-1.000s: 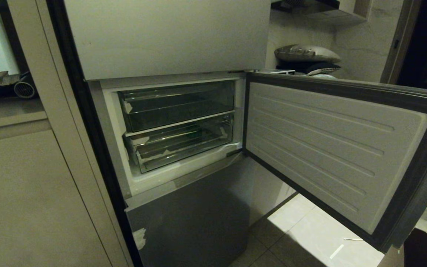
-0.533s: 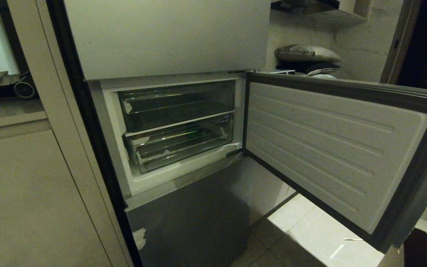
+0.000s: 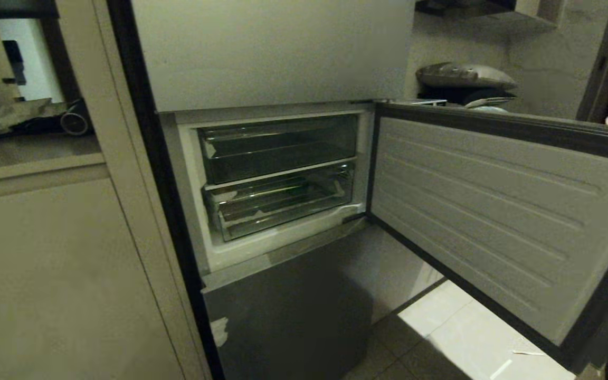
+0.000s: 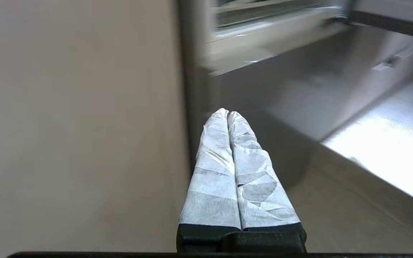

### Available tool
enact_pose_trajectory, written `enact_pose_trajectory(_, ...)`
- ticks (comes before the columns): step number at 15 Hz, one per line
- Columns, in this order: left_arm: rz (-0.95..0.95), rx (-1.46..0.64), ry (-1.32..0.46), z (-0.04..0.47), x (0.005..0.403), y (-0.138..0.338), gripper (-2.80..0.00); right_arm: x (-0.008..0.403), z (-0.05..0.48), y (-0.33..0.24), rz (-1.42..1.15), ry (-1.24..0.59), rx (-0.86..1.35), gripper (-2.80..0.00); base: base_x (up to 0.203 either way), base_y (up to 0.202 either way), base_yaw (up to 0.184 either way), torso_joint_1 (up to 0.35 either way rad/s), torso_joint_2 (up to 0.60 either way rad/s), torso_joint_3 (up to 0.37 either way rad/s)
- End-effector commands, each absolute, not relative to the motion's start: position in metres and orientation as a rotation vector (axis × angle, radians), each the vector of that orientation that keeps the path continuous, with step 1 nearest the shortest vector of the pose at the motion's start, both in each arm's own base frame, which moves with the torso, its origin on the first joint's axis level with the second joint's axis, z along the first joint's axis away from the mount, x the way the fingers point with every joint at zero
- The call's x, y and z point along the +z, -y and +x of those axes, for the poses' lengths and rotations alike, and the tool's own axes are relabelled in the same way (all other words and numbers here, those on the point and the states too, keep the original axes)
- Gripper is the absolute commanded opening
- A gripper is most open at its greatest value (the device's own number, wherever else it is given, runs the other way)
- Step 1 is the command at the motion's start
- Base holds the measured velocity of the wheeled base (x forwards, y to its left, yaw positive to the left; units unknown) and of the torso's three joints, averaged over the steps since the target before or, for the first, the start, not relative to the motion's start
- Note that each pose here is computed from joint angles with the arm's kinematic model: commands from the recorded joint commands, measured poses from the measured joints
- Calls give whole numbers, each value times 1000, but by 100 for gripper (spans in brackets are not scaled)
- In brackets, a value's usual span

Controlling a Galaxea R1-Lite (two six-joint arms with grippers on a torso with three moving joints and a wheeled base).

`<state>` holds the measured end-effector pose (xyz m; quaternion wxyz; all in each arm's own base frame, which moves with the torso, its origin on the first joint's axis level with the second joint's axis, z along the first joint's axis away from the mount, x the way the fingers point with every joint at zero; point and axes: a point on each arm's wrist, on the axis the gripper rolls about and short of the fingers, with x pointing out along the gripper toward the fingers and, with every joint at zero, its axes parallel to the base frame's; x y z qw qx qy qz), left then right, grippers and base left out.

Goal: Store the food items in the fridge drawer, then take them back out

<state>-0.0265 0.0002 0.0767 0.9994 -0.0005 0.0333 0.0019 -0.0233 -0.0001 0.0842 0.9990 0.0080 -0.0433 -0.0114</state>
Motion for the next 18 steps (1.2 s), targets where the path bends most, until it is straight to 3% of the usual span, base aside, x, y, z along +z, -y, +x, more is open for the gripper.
enact_pose_trajectory(1, -1, 5, -69, -26, 76, 0, -280, 76, -21, 0, 15, 55, -23, -280, 0, -13, 181, 1, 2, 4)
enact_pose_trajectory(18, -3, 5, -66, -26, 76, 0, -280, 76, -21, 0, 15, 55, -23, -280, 2, -8, 171, 2, 2, 3)
